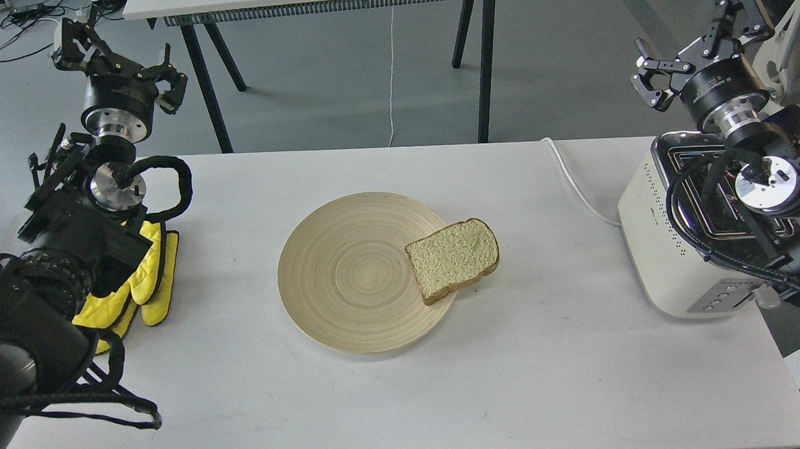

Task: Put bread in toaster with right arm
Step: 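Lift the right gripper off the toaster and swing it toward the plate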

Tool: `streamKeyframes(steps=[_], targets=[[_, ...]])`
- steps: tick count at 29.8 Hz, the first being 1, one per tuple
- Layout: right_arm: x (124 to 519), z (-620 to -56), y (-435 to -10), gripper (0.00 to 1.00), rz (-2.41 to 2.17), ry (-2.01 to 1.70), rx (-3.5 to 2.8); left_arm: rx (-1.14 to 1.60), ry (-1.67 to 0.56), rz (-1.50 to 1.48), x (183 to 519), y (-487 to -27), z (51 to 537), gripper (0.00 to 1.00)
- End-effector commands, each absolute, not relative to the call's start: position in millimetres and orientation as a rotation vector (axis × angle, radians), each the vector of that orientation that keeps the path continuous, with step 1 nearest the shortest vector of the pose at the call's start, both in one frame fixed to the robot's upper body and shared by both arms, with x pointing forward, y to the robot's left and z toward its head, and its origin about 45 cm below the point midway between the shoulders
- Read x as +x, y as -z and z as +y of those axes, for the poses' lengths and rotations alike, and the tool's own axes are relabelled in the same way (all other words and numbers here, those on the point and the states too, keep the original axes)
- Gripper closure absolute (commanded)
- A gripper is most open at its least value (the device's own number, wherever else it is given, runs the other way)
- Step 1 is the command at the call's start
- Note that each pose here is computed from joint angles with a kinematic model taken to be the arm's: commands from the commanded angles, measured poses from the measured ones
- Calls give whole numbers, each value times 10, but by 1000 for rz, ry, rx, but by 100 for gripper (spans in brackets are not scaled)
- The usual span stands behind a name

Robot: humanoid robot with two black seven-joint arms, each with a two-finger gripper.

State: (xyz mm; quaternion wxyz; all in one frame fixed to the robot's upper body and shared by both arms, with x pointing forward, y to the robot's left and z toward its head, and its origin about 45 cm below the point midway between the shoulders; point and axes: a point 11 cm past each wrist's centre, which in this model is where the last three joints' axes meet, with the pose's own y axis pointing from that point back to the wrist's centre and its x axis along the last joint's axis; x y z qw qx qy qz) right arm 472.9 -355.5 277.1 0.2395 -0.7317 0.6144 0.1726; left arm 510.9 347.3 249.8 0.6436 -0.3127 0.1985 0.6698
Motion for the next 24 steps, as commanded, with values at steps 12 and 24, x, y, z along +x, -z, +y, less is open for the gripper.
streamKeyframes(steps=[12,24], targets=[[4761,-2987,-3226,1,1636,-102,-2473,-711,-1529,452,5104,-2489,3486,0],[4381,-2414,-2532,2,1590,538,-3018,-711,-1525,457,5107,-2478,3452,0]])
